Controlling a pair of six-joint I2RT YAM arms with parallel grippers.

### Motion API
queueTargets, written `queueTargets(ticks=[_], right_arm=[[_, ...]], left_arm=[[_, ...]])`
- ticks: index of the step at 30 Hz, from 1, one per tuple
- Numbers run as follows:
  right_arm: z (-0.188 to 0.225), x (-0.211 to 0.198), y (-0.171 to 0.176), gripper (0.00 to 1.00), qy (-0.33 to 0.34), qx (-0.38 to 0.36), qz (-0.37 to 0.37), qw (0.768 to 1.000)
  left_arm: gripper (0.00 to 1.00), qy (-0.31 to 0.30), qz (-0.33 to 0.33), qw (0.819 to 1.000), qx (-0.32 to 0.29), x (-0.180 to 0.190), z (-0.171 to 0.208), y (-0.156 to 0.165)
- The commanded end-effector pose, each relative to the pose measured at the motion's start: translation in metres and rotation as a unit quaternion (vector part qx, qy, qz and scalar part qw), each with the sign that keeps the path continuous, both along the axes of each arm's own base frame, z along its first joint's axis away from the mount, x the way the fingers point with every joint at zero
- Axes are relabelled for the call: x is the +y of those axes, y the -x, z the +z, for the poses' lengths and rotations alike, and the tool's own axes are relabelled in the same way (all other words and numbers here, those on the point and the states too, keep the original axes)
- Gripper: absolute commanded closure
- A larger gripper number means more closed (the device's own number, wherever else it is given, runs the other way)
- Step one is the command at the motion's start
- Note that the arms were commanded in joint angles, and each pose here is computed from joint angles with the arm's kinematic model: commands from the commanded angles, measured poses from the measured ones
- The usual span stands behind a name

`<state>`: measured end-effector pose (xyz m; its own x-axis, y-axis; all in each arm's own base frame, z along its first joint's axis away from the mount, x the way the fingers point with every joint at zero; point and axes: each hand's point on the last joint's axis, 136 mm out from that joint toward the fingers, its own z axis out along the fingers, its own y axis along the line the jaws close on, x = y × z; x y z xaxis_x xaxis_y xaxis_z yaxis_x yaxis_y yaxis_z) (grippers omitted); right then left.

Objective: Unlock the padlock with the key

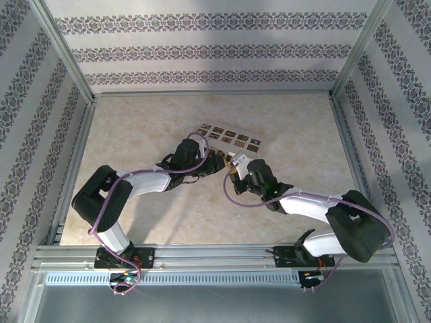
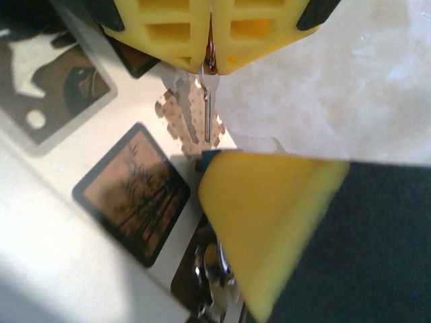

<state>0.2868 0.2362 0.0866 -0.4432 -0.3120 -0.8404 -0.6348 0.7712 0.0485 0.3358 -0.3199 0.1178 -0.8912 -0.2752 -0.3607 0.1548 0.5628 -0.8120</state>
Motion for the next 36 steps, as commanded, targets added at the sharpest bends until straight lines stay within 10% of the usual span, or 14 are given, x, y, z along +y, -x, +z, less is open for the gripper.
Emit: queueTargets(ticks=[1,36], right_arm=[[0.004,0.001,0.004,1.00,-0.017,0.001,0.003,1.000],[0.035,0.018,-0.015,1.00,-0.048,-0.036,0.018,0.998]], left_arm=[[0.77,0.028,-0.011,0.999,-0.041,-0.011,0.036,-0.001],[0.77,0.029,-0.012,0.999,-0.039,-0.010,0.035,0.000]])
